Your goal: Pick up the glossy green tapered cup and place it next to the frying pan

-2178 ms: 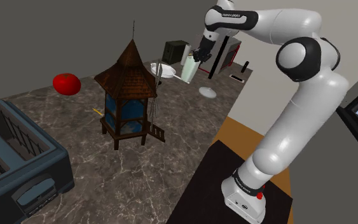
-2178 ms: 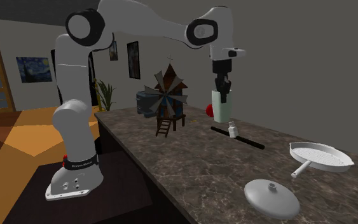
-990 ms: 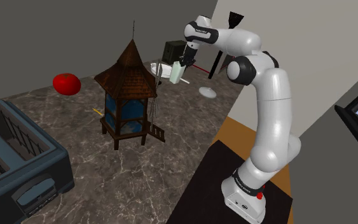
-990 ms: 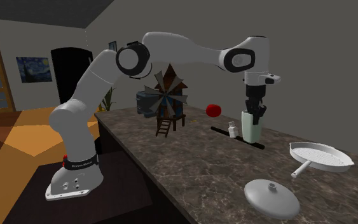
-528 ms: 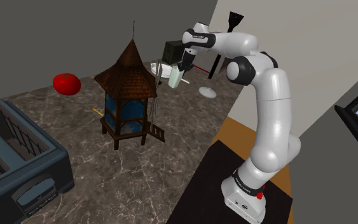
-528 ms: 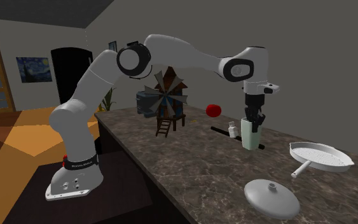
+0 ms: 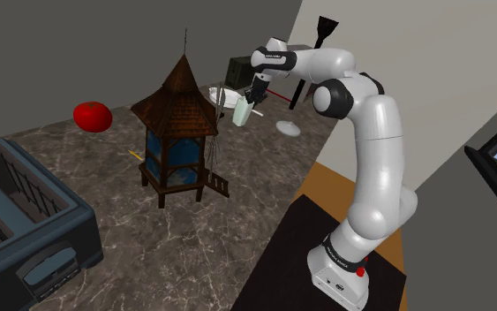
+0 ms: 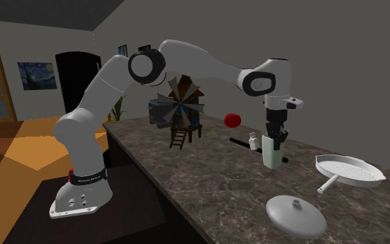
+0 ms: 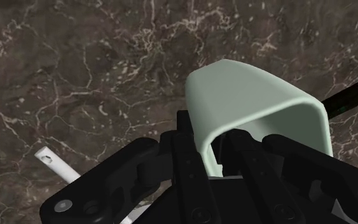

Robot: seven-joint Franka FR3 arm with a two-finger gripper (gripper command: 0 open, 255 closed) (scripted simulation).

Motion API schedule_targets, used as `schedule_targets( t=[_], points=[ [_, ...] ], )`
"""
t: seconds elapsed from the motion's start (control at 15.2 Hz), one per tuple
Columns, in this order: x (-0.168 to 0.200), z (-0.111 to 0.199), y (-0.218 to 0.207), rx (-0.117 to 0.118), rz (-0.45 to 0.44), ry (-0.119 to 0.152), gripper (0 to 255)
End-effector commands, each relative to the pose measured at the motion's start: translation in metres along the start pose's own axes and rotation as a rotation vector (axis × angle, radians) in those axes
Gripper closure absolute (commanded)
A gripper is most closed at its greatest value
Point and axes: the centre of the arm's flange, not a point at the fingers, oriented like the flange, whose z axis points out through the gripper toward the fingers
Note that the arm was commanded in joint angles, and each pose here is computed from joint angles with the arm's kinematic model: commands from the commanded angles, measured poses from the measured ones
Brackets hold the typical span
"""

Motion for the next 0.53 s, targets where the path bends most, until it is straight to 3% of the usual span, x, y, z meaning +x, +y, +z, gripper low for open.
schedule_targets(
  t=[0.0, 0.2, 0.26, 0.46],
  points=[
    [0.0000, 0.0000, 0.0000, 0.000, 0.000, 0.001, 255],
    [0.0000, 0.0000, 0.0000, 0.000, 0.000, 0.001, 255],
    [0.0000, 0.0000, 0.0000, 0.000, 0.000, 0.001, 0],
    [-0.0001, -0.0001, 0.0000, 0.000, 0.000, 0.001, 0]
  ],
)
